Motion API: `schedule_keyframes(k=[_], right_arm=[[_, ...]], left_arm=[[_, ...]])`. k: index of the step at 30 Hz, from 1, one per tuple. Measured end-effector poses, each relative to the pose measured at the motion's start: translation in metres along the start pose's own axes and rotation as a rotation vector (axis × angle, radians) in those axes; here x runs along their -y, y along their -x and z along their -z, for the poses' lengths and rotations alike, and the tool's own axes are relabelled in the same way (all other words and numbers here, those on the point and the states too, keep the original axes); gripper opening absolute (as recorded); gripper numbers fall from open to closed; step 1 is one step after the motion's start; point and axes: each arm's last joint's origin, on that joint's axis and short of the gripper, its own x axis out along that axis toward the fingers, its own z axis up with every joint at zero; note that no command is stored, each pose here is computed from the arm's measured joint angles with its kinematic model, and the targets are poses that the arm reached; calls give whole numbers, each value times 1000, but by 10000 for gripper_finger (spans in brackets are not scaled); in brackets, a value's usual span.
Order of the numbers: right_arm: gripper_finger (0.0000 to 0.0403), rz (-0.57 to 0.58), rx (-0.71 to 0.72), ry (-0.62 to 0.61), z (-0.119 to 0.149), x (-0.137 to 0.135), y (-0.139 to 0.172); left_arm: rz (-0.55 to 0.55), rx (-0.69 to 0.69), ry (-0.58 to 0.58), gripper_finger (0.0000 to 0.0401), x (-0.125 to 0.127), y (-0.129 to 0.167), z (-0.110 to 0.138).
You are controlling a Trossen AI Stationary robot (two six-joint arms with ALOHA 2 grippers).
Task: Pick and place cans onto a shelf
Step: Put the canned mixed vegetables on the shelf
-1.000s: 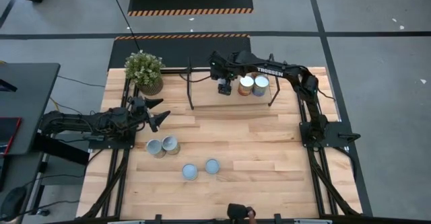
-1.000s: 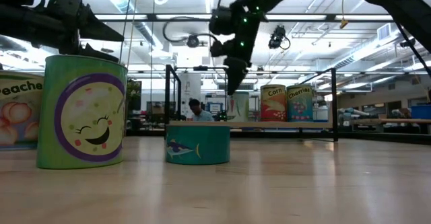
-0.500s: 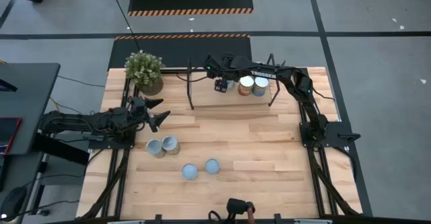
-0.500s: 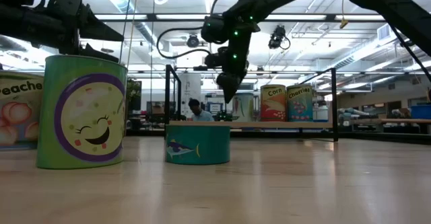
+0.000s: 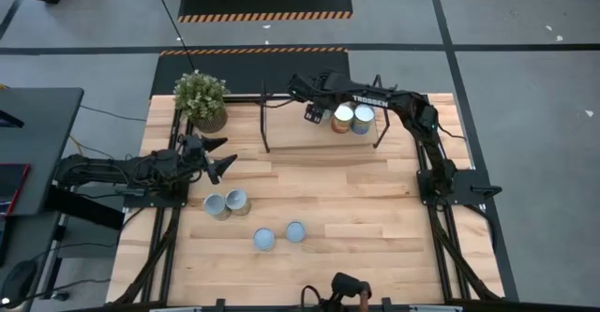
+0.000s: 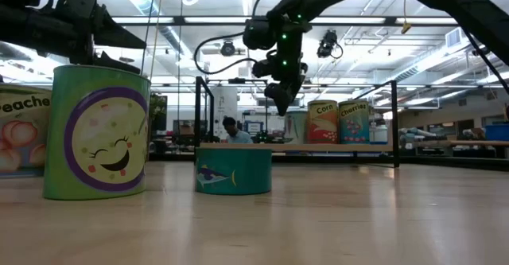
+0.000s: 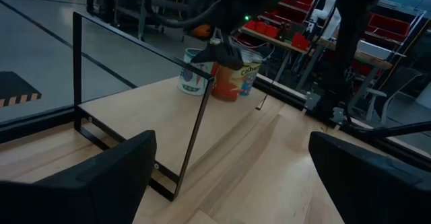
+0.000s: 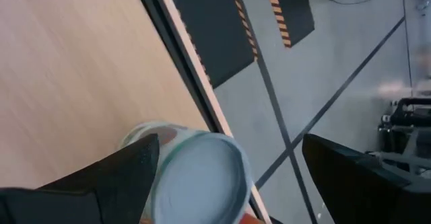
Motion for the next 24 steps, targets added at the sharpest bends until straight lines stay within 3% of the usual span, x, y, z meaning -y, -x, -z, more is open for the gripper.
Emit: schedule_keyframes(k=[16, 24], right_arm=[[373, 8, -112, -41, 14, 20, -9], [373, 12, -125, -82, 13, 30, 1]], left_arm=[[0, 0, -1, 396, 0, 0, 0], [0, 0, -1, 396, 0, 0, 0]])
